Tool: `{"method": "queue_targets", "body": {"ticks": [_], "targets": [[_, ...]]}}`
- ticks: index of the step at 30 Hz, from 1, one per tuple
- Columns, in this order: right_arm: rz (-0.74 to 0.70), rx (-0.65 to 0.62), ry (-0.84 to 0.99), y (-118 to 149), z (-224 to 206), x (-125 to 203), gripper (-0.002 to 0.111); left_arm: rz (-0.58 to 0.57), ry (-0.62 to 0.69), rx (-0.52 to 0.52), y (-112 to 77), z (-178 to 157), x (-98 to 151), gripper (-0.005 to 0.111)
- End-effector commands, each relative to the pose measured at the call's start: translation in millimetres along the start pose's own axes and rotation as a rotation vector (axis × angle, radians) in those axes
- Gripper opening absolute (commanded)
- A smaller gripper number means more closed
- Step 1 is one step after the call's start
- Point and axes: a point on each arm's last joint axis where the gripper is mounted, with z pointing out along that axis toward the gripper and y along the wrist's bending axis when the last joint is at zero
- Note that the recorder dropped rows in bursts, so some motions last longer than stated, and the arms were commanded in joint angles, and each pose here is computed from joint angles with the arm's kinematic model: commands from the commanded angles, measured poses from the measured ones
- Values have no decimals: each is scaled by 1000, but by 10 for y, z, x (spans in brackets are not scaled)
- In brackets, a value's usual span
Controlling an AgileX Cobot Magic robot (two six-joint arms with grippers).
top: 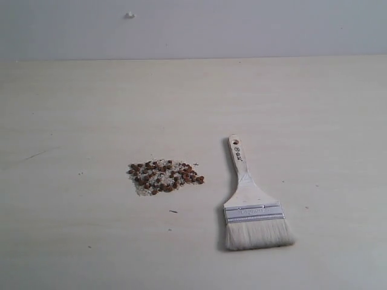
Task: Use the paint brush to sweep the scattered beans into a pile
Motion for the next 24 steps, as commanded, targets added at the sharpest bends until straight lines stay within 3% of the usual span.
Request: {"method": "queue_targets", "body": {"ticks": [1, 11, 20, 24], "targets": [[-51, 124, -123, -118, -176, 242, 0, -13, -8, 6, -5, -4, -7, 0], [-106, 136, -227, -120, -340, 529, 0, -13, -8, 6, -5, -4, -7, 0], [-132, 128, -112, -116, -332, 640, 0, -13, -8, 6, -5, -4, -7, 0], [-29, 152, -110, -142, -344, 653, 0, -13, -8, 6, -5, -4, -7, 0]]}}
